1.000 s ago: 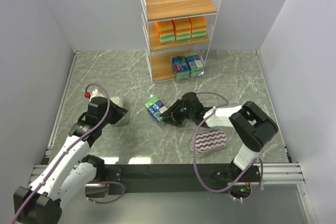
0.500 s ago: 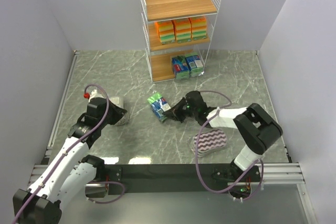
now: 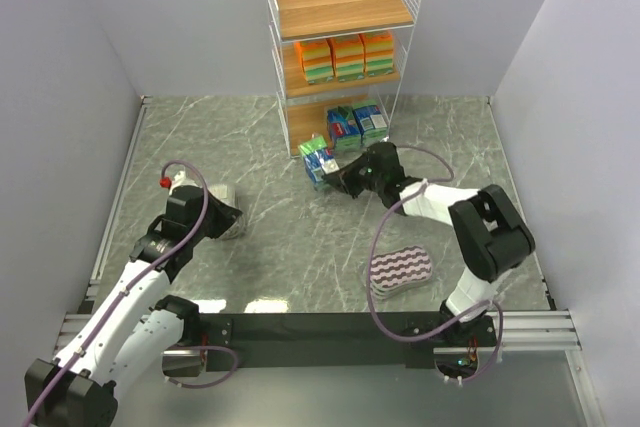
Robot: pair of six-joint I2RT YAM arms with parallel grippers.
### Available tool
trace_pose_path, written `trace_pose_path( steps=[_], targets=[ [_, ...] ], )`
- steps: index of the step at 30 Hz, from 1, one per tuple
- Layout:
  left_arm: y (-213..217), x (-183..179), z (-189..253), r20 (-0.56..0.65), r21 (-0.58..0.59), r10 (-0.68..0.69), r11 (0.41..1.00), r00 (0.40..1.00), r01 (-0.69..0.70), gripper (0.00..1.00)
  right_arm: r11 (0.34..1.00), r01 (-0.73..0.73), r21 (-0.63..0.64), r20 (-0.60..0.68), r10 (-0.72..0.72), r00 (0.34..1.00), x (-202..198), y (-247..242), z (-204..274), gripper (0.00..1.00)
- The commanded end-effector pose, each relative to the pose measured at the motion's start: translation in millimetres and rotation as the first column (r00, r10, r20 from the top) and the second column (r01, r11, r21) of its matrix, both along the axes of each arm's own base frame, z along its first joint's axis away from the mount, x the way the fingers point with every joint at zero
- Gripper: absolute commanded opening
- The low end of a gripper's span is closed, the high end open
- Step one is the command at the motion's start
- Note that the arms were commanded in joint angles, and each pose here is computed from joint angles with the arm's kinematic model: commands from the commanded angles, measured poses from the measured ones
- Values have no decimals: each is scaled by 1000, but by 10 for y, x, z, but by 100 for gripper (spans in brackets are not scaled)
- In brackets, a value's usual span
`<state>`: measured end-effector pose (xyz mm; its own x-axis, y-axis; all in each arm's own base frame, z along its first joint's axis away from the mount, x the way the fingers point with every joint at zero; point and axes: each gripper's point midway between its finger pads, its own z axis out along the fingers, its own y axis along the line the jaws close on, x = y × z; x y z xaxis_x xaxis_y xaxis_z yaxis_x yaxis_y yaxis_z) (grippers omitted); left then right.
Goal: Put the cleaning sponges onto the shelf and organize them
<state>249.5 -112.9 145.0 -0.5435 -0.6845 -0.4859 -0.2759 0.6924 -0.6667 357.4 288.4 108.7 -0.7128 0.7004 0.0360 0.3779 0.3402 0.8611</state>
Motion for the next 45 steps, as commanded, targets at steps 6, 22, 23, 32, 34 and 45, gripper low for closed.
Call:
trace_pose_path(
  steps=[6,22,23,32,34,45],
  targets=[
    [23,24,185,47,13,-1,1000,999,0,1,995,88,51,58,-91,994,676,142,255,0],
    [50,-14,153,43,16,7,1000,999,-8,1,975,213,64,-12,-213,977,1304,285,98,0],
    [54,-13,156,44,16,9,1000,999,-10,1,973,221,66,-7,-221,975,1327,289,112,0],
    [37,-22,126,38,9,4,1000,999,-4,1,952,299,64,32,-302,953,1479,251,190,5],
    [41,-26,123,38,10,5,1000,999,-5,1,952,299,61,24,-301,953,1491,270,151,5],
    [64,-41,116,39,18,11,1000,999,-12,1,964,265,32,22,-266,964,1621,404,100,15]
  ],
)
